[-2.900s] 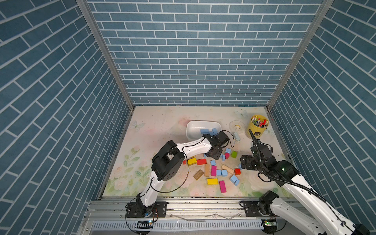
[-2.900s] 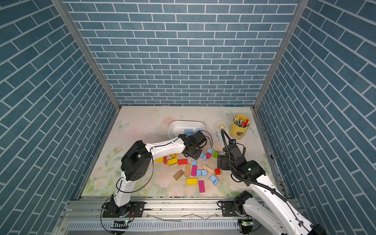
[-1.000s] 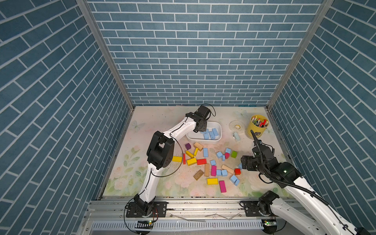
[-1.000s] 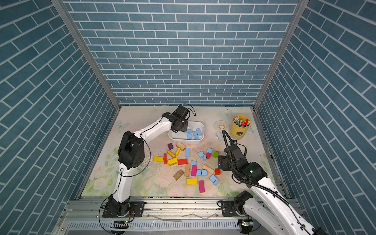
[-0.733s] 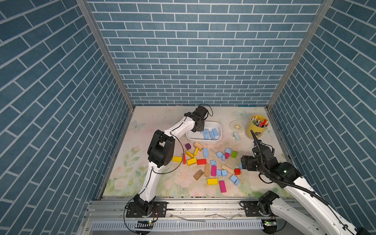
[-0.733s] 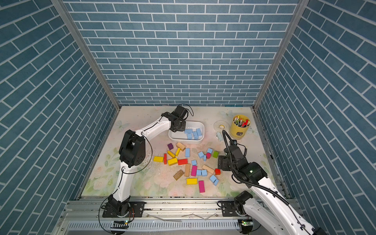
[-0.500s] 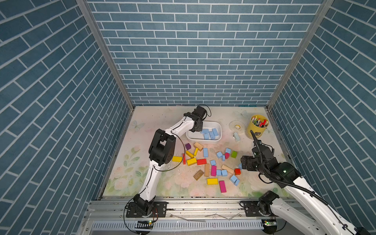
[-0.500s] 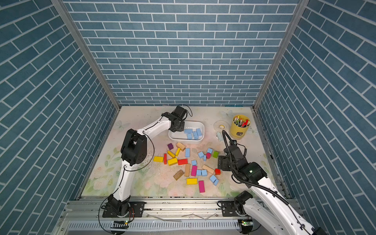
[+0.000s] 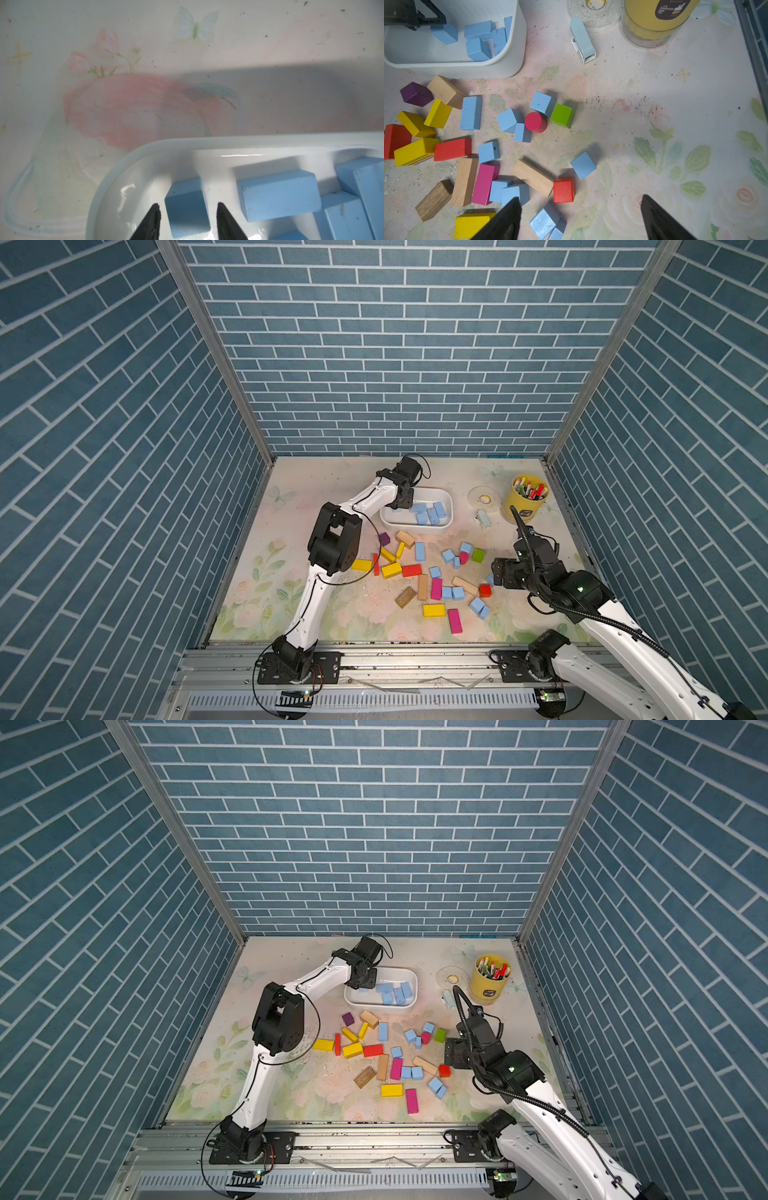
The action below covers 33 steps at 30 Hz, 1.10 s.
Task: Pick out the blue building blocks
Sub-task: Place the building block in the storage box, then pick up the building block from the center of the board.
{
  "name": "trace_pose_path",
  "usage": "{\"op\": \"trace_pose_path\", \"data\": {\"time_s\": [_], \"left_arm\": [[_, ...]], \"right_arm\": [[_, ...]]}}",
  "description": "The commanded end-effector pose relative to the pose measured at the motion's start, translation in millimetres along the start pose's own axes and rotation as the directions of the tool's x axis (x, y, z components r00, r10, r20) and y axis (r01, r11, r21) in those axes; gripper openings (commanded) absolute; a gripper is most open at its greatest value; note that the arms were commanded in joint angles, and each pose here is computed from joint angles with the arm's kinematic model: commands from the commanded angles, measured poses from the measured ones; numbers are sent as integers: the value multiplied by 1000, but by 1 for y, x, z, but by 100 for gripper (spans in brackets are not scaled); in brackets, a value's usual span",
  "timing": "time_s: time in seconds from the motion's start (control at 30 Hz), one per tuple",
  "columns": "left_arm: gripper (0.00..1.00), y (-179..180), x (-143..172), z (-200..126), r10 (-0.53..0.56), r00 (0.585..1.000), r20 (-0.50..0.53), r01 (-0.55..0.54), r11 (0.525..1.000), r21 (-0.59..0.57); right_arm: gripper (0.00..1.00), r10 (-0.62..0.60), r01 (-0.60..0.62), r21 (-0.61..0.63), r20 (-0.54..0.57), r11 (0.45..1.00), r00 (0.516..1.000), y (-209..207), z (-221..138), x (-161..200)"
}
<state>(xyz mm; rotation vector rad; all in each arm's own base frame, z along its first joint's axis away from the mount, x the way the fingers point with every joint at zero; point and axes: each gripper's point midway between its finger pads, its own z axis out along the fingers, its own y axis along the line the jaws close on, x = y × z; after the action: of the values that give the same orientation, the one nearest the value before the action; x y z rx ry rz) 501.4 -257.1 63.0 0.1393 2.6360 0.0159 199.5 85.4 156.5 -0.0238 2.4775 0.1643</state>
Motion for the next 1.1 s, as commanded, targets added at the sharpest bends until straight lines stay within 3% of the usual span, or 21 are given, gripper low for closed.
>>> {"op": "trace_pose_path", "data": {"time_s": [0.0, 0.33, 0.6, 0.87, 1.07], "left_arm": [[51, 4, -3, -1, -2, 1000, -12, 2, 1000, -8], [65, -6, -27, -97, -55, 992, 113, 35, 985, 171], [78, -21, 6, -158, -45, 986, 162, -2, 959, 284], [89, -65, 59, -174, 89, 985, 147, -134, 935, 329], [95, -95, 91, -165, 122, 986, 112, -153, 931, 332]], "right_arm": [[90, 31, -31, 28, -5, 999, 1000, -6, 2, 4], [90, 32, -32, 22, -5, 999, 999, -5, 1, 3], [90, 33, -33, 12, -18, 999, 999, -2, 2, 4], [90, 35, -34, 10, -30, 999, 999, -2, 2, 6], [91, 37, -37, 4, -31, 999, 999, -1, 0, 5]]}}
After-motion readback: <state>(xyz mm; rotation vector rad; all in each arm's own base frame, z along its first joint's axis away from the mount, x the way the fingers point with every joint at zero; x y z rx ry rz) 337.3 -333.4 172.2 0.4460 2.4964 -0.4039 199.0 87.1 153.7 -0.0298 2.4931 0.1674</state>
